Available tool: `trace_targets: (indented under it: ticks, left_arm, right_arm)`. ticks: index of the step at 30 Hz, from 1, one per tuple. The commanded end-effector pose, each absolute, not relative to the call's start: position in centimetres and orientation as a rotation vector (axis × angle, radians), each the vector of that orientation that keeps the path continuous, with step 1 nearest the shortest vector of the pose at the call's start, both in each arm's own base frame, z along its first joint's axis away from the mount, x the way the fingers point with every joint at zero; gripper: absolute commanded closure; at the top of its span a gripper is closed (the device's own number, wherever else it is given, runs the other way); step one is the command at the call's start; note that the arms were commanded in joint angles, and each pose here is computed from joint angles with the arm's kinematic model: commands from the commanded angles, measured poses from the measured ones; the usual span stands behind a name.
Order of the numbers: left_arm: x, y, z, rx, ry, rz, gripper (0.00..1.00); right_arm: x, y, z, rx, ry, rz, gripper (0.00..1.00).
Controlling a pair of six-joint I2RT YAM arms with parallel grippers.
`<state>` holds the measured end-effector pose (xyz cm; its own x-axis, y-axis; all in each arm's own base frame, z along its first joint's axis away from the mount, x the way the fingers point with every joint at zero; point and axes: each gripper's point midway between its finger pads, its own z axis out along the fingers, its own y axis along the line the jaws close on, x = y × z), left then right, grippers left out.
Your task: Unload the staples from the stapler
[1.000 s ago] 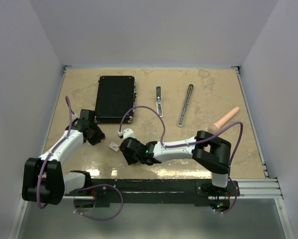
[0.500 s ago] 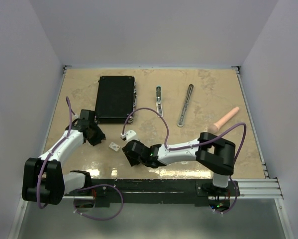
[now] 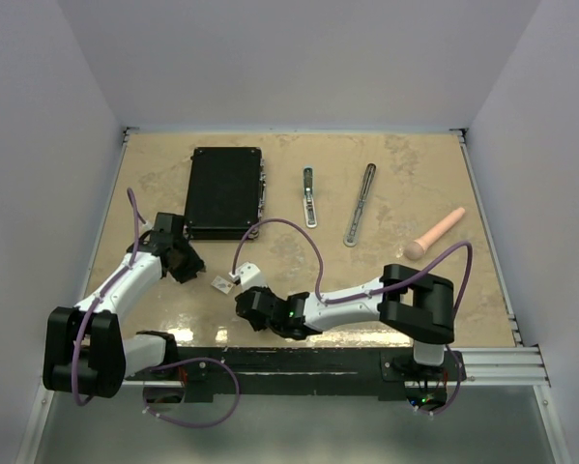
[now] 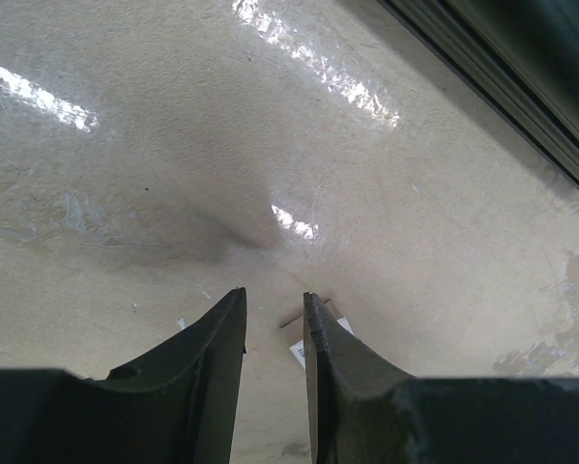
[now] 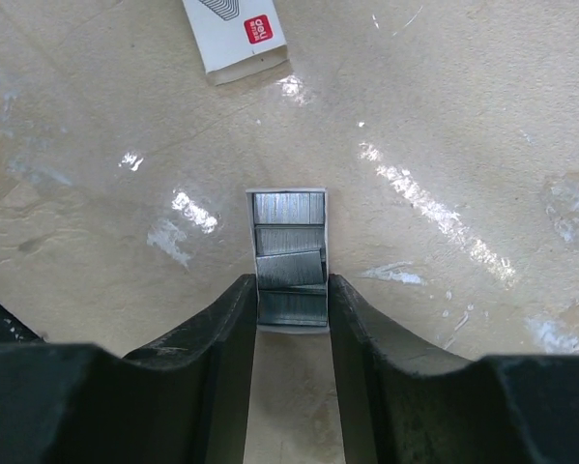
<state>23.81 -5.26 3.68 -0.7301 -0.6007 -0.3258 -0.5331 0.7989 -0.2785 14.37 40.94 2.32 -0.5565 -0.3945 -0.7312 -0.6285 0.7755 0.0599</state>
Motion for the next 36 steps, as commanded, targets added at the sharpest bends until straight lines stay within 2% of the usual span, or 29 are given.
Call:
trace_targets:
  ticks: [1,11,18,25,36]
  left_arm:
    - [23.9,-5.0,4.0,-0.888,2.570,-0.250,0.65]
    - [23.4,-5.9,3.8,-0.880,2.585,-0.325,0.66]
    - [23.2,-5.9,3.7,-0.886,2.588,-0.323,0.66]
    - [23.1,-5.8,3.6,-0.892,2.592,-0.319,0.66]
    - [23.0,-6.0,3.3,-0.891,2.604,-0.327,0.67]
  right_arm:
    - [16.0,42.3,3.6,-0.705,2.157,0.386,0.64]
    - [16.7,44.4,4.1,-0.767,2.119,0.363,0.65]
    - [16.9,44.8,3.3,-0.789,2.133,0.327,0.59]
    - [17.4,44.7,3.5,-0.774,2.128,0.315,0.64]
    - [18.2,44.8,3.9,-0.779,2.119,0.311,0.65]
